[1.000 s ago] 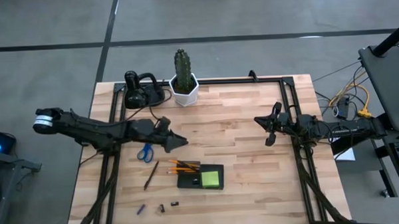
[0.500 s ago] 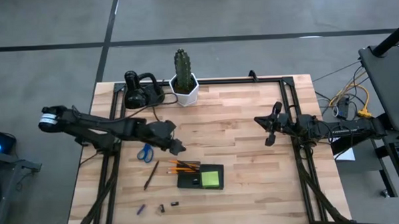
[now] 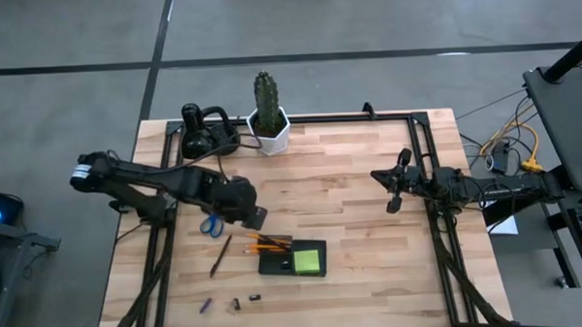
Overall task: Pick and place office supplies into organizer
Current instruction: Put the left binder clip into the desk organizer
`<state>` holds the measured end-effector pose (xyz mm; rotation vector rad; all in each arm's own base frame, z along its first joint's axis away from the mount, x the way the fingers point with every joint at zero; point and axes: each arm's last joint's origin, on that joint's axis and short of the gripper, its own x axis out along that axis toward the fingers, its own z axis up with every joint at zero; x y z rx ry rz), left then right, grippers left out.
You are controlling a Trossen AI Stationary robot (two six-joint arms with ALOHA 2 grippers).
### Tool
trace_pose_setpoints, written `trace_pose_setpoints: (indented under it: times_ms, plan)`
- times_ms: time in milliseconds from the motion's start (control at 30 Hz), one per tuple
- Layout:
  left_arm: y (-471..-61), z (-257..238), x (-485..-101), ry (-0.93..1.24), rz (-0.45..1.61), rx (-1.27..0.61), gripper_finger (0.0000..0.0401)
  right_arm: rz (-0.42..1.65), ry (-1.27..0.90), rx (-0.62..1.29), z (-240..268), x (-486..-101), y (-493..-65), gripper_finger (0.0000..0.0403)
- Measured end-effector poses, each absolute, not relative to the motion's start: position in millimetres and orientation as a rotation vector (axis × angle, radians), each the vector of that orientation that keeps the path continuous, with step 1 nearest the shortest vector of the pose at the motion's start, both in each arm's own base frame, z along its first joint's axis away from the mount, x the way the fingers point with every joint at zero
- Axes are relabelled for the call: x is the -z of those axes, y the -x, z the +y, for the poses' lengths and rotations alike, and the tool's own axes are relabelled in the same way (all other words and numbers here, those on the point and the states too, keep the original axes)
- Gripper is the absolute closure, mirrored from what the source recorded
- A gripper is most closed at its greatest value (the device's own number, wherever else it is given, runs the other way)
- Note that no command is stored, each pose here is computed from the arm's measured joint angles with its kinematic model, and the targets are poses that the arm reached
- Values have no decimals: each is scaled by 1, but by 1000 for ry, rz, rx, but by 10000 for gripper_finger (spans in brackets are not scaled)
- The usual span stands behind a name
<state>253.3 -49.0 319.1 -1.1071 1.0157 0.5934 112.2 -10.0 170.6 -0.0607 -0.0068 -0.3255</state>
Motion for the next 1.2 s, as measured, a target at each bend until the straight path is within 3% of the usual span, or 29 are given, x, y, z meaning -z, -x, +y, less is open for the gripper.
trace_pose_setpoints:
  times_ms: [233, 467, 667, 1200]
  plan:
    - [-250, -64, -346, 1173, 1106, -744, 232, -6, 59, 326, -10, -171, -112, 394]
    - [-256, -79, -356, 1262, 1161, -744, 232, -7, 2, 325, -10, -170, -112, 394]
    - [-260, -103, -339, 1345, 1264, -839, 232, 39, -48, 326, -10, -164, -113, 394]
    - [-275, -176, -285, 1310, 1475, -1043, 232, 166, -76, 333, -10, -151, -120, 394]
